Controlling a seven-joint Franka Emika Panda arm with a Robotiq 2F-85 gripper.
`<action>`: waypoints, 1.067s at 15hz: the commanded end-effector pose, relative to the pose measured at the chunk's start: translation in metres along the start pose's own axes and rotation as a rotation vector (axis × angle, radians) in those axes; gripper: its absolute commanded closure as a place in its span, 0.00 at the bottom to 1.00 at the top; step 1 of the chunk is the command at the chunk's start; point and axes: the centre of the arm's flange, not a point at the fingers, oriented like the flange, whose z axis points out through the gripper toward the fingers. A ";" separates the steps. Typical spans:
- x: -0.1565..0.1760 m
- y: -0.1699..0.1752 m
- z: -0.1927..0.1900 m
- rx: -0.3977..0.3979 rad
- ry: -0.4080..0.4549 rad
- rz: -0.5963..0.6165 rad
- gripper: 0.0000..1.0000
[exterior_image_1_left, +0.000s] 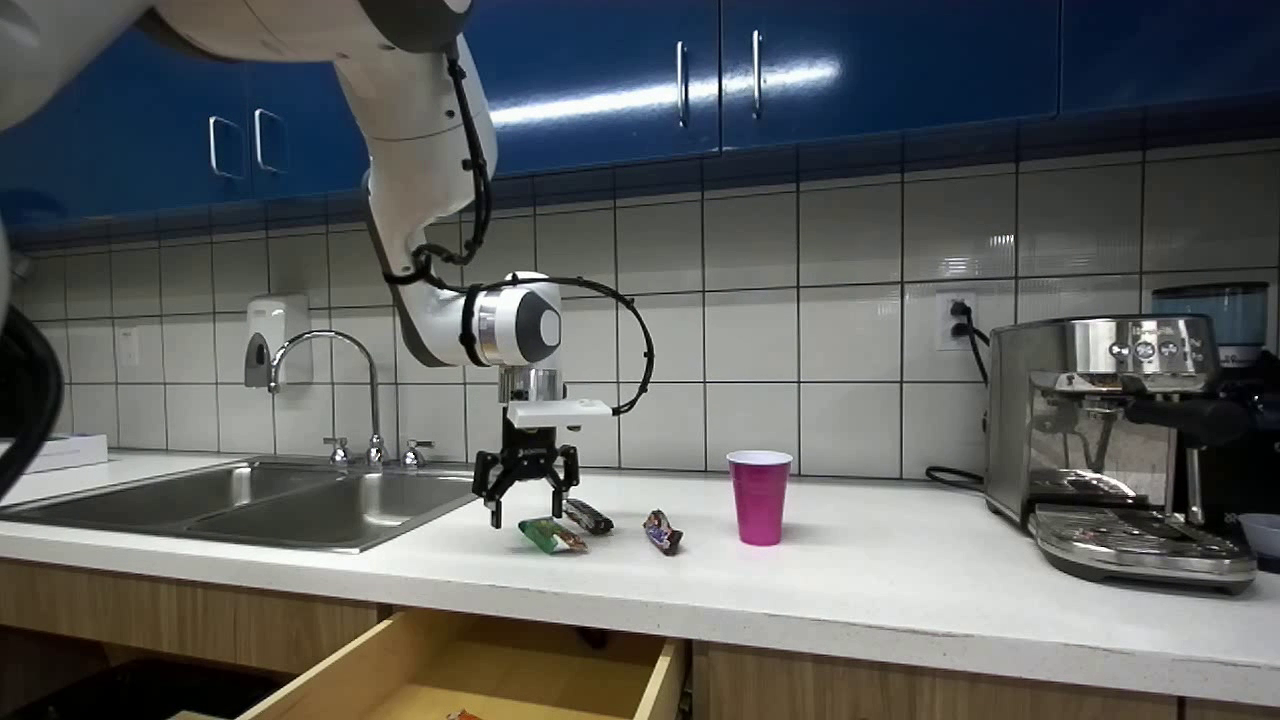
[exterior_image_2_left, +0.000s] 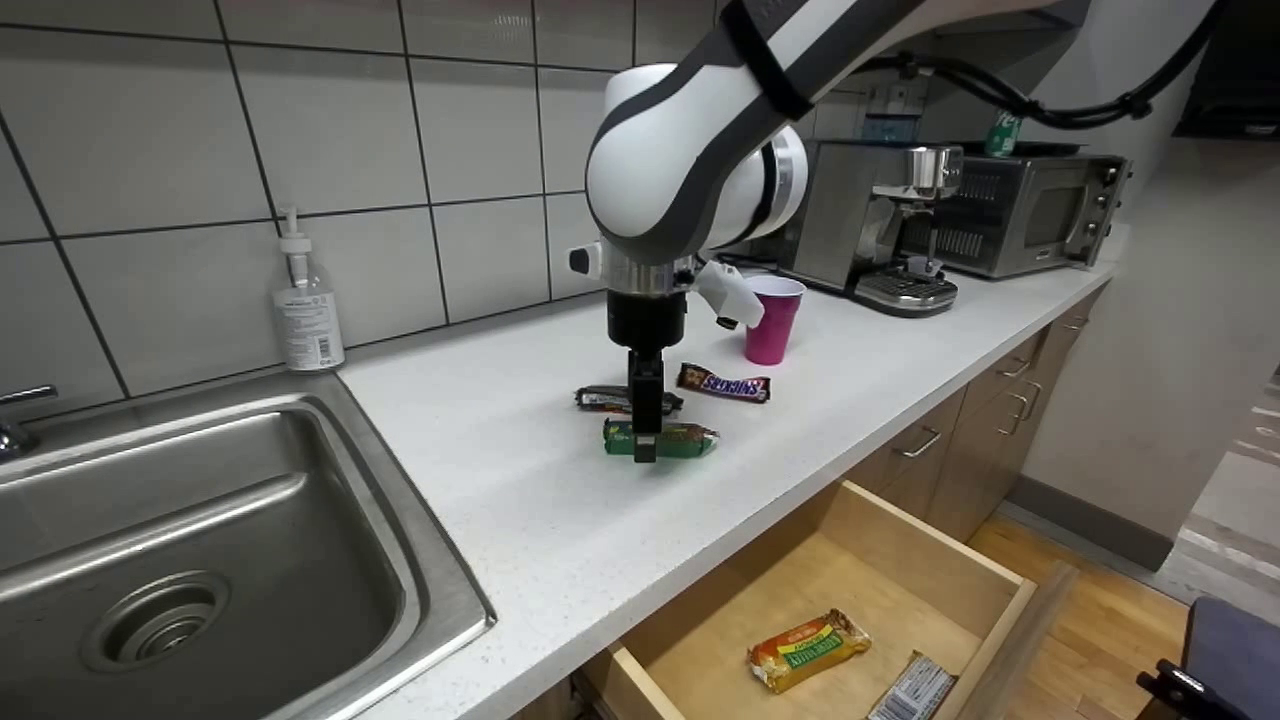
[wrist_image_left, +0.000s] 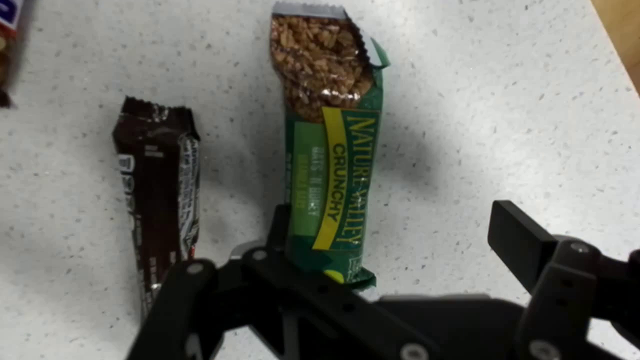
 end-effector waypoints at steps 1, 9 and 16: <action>0.013 0.019 0.001 0.005 -0.017 0.036 0.00; 0.017 0.028 0.007 0.009 -0.022 0.066 0.00; 0.013 0.034 0.008 0.018 -0.023 0.083 0.51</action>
